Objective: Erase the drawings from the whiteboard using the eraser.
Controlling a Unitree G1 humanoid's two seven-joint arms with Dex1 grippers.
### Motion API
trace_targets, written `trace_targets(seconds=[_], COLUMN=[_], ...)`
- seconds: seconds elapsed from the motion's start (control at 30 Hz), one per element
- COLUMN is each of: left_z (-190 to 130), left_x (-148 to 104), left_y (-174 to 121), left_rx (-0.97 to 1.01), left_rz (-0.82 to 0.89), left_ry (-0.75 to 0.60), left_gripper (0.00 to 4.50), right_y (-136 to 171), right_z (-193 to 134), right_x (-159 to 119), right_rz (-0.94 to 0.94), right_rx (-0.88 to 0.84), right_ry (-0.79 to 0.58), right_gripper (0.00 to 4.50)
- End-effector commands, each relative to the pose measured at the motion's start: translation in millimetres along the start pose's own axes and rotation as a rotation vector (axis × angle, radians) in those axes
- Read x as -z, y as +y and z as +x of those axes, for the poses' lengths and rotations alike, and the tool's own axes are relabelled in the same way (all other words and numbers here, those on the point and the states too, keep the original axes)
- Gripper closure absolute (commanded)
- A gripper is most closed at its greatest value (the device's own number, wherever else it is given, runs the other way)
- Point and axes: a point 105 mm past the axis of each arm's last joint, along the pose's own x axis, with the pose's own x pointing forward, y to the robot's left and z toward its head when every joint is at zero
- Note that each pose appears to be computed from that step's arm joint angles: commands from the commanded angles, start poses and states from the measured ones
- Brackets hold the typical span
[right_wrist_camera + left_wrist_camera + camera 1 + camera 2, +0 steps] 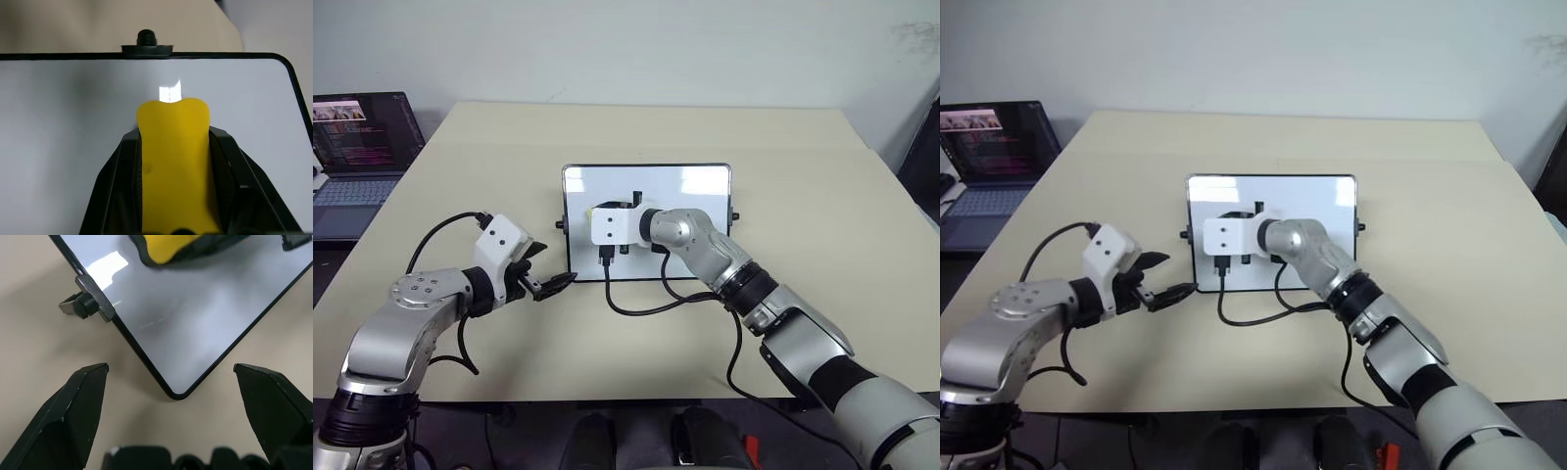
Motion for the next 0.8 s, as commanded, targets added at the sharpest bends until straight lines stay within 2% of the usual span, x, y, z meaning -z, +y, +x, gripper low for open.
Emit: trace_targets(seconds=[0.03, 0.2, 0.3, 0.43, 0.6, 0.8], left_z=[-1, 0, 0, 0, 1, 3], left_x=[-13, -13, -13, -13, -13, -14], left_y=[-1, -2, -2, -4, -4, -6], left_rx=[-0.006, -0.002, -0.002, 0.0, 0.002, 0.006], left_rz=[0.043, 0.04, 0.04, 0.037, 0.037, 0.038], left_ry=[-0.039, -0.041, -0.042, -0.044, -0.046, -0.048], left_gripper=[0.0, 0.0, 0.0, 0.0, 0.0, 0.0], right_y=[-14, -45, -42, -14, -3, -29], right_z=[-3, -4, -2, 2, 4, 2], right_x=[16, 0, -1, 8, 6, 2], right_rz=[-0.017, -0.029, -0.027, -0.018, -0.022, -0.021], right_rx=[0.088, 0.247, 0.236, 0.099, 0.046, 0.179], right_ry=[0.063, 0.001, -0.006, 0.022, 0.024, 0.016], right_gripper=[3.08, 3.08, 3.08, 3.08, 3.08, 3.08])
